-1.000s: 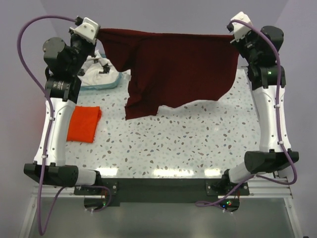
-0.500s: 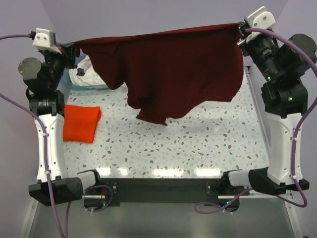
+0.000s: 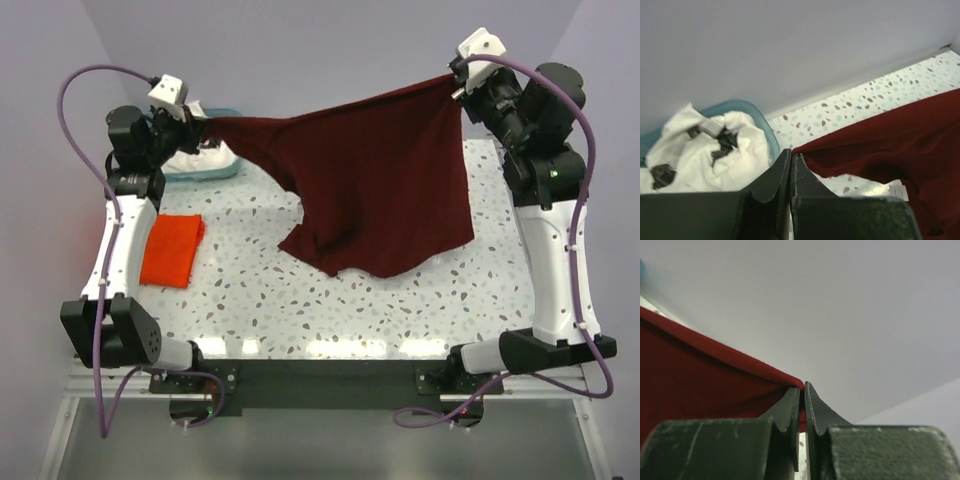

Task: Fold and stack the t-shirts
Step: Flatten the tshirt out

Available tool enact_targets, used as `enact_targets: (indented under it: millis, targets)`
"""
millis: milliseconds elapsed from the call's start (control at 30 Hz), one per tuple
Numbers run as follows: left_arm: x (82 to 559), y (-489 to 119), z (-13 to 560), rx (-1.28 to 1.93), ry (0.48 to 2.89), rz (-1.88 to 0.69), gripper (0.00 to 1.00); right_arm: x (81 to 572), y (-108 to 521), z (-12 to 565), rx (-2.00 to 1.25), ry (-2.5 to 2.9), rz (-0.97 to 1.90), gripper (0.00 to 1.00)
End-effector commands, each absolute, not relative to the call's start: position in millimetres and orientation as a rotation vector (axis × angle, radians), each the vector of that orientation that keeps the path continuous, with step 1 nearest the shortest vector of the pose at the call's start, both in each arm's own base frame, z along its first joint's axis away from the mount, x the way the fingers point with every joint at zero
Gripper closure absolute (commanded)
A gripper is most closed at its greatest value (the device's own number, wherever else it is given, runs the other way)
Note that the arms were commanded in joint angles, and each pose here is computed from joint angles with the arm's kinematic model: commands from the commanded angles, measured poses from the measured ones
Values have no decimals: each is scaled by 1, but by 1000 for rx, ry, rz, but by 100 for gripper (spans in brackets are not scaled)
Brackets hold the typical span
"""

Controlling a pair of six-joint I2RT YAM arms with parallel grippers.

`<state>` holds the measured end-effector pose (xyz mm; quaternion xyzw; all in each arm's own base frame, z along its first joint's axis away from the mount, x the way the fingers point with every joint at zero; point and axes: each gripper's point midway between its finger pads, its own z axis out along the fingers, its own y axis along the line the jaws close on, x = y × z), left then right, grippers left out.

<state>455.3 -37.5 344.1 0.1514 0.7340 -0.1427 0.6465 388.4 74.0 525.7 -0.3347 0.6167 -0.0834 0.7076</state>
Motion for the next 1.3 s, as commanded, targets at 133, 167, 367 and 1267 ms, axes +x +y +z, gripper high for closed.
enact_targets:
  millis: [133,167,367,1267]
  targets:
    - [424,9,552,172,1085,61,100,421,-3,583,-423,1275,-554,100]
    - [413,-3,586,219,986,27,100,421,2,591,-400,1270,-486,100]
    - [365,-52,591,533,831,16,100,380,10,613,-407,1124,-457,100]
    - [329,8,613,344,822,377,100,322,-10,675,-309,931,-568,100]
